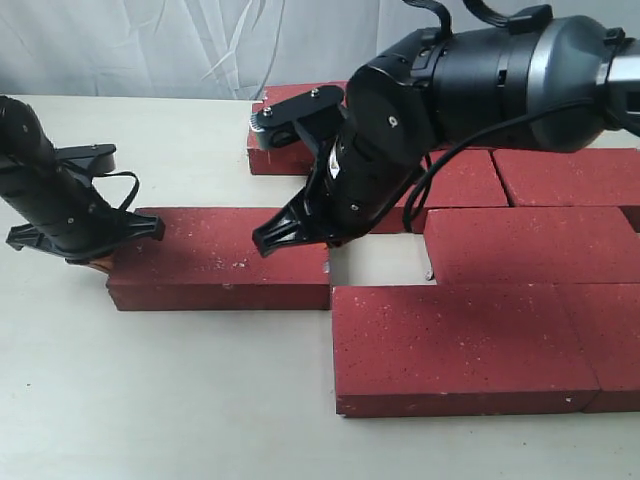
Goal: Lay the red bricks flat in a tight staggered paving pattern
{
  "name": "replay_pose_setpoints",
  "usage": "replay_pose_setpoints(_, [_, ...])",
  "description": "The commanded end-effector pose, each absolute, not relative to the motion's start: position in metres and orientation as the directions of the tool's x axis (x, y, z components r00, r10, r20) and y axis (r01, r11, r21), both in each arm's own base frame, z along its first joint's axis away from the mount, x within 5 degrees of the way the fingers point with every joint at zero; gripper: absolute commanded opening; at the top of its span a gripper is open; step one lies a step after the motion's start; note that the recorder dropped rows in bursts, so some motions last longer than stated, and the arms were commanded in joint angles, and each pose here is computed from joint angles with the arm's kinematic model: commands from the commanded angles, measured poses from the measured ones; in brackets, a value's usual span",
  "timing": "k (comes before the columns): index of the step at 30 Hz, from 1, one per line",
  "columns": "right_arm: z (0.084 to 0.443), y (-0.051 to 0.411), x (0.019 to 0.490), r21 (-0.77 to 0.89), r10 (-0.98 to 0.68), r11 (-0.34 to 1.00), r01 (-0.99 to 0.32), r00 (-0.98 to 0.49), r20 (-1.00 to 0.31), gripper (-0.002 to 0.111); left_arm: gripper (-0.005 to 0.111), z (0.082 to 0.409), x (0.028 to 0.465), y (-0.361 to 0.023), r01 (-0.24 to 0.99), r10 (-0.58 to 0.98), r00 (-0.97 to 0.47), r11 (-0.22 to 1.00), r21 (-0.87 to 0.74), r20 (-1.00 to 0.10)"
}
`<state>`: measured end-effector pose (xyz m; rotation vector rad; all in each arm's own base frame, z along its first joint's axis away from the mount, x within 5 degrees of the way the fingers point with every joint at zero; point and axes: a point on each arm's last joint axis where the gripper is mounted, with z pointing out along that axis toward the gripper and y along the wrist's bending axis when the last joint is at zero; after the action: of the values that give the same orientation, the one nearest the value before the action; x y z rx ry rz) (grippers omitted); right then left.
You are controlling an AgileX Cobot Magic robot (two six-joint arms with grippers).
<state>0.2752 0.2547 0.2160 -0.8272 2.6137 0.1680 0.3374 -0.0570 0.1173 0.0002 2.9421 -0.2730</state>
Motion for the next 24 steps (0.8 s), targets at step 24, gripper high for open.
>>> replay_pose_setpoints(24, [0.224, 0.248, 0.280, -0.061, -0.512, 0.839, -0.541, -0.745, -0.429, -0.001, 0.000, 0.118, 0.334, -0.113, 0.068, -0.020, -0.975, 0.922, -0.380, -0.223])
